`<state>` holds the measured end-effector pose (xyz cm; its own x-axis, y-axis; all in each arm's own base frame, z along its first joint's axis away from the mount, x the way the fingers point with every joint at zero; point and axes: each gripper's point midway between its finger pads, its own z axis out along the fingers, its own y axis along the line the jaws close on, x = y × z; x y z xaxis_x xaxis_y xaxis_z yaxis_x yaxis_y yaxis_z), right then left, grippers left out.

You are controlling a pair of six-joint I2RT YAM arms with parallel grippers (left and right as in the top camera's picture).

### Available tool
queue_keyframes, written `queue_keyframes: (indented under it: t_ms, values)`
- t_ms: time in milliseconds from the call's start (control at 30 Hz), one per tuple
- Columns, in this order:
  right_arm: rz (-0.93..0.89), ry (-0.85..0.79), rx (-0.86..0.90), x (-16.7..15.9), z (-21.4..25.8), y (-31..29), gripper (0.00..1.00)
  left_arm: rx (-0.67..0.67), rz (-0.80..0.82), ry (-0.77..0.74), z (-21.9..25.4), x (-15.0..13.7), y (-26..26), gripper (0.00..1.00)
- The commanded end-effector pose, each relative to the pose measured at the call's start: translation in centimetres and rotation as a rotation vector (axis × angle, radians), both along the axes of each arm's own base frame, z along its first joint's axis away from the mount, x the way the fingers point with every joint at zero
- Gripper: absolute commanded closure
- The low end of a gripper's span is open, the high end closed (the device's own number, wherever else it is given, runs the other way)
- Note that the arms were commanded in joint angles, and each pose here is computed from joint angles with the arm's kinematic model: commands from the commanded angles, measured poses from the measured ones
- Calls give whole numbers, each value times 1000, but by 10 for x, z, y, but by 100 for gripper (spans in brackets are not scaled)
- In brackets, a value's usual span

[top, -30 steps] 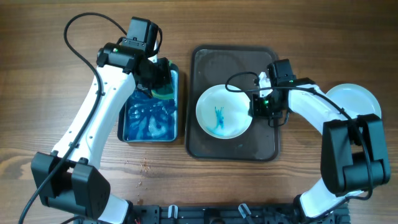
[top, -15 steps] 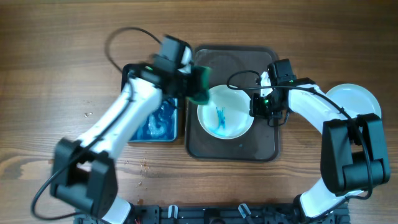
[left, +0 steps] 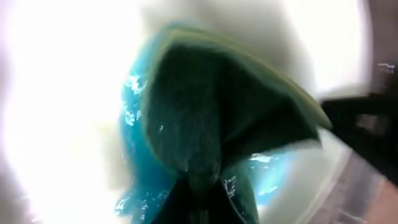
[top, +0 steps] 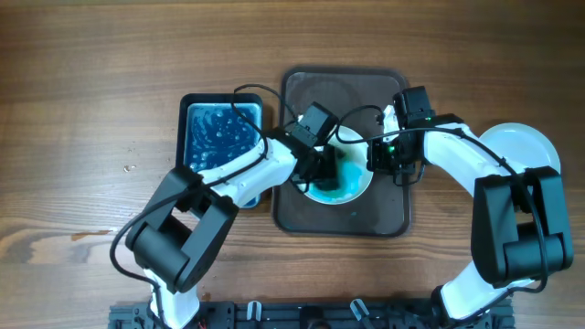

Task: Clean dirty plates on tray and stack at the side
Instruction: 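Scrub the plate held by the right gripper with the sponge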

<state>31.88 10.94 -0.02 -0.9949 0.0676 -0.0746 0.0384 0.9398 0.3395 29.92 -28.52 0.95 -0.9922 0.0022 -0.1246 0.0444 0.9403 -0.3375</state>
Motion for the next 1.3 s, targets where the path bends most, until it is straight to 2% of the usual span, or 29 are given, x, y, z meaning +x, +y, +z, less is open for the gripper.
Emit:
queue_keyframes:
  t_ms: [0,100,167,233,433,633,800,933,1067,1167,1267]
  values:
    - [-16,40,-57,-6,-13,-8,96,445,118,-126,-17,27,98,96]
    - [-16,40,-57,-6,-13,-8,96,459,87,-135,-9,36,104,96]
    - [-16,39,-57,-6,-13,-8,96,400,82,-128,-7,40,94,96]
    - [-16,40,-57,-6,-13,-8,96,288,65,-102,-7,39,73,96]
    - [-15,41,-57,-6,-13,-9,96,-162,-27,33,2,23,-13,96]
    - [-14,41,-58,-7,-13,-9,96,-344,-93,136,-6,1,-62,96]
    - [-14,41,-58,-7,-13,-9,96,-406,-175,163,-7,-19,-86,96]
    - [-15,41,-57,-7,-13,-9,96,-414,-193,158,-6,-21,-88,96]
    - [-15,42,-58,-7,-13,-9,96,-450,-280,148,-1,-28,-91,96]
    - [-15,44,-58,-8,-14,-9,96,-412,-263,163,-7,-27,-81,96]
    - [-14,49,-59,-9,-15,-9,96,-320,-190,190,-19,-20,-55,96]
